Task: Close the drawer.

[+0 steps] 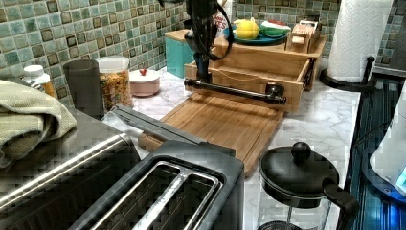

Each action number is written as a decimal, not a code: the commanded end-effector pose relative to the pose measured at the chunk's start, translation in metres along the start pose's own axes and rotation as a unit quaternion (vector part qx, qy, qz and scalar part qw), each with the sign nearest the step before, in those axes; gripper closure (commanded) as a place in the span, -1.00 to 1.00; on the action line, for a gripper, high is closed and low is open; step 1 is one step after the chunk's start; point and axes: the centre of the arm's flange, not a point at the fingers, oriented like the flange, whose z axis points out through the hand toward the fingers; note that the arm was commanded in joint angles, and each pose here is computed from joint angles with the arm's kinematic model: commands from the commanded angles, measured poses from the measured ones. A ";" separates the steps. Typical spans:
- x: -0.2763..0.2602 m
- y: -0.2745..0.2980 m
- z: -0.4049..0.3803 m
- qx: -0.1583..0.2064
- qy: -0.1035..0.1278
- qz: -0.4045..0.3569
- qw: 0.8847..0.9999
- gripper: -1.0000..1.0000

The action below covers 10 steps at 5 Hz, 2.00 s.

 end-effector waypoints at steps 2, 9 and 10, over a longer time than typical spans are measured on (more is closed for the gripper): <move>-0.026 0.025 0.079 -0.012 0.007 -0.010 1.000 1.00; -0.003 0.273 0.024 -0.013 0.095 0.035 0.995 1.00; 0.000 0.332 0.002 -0.029 0.090 0.030 0.995 1.00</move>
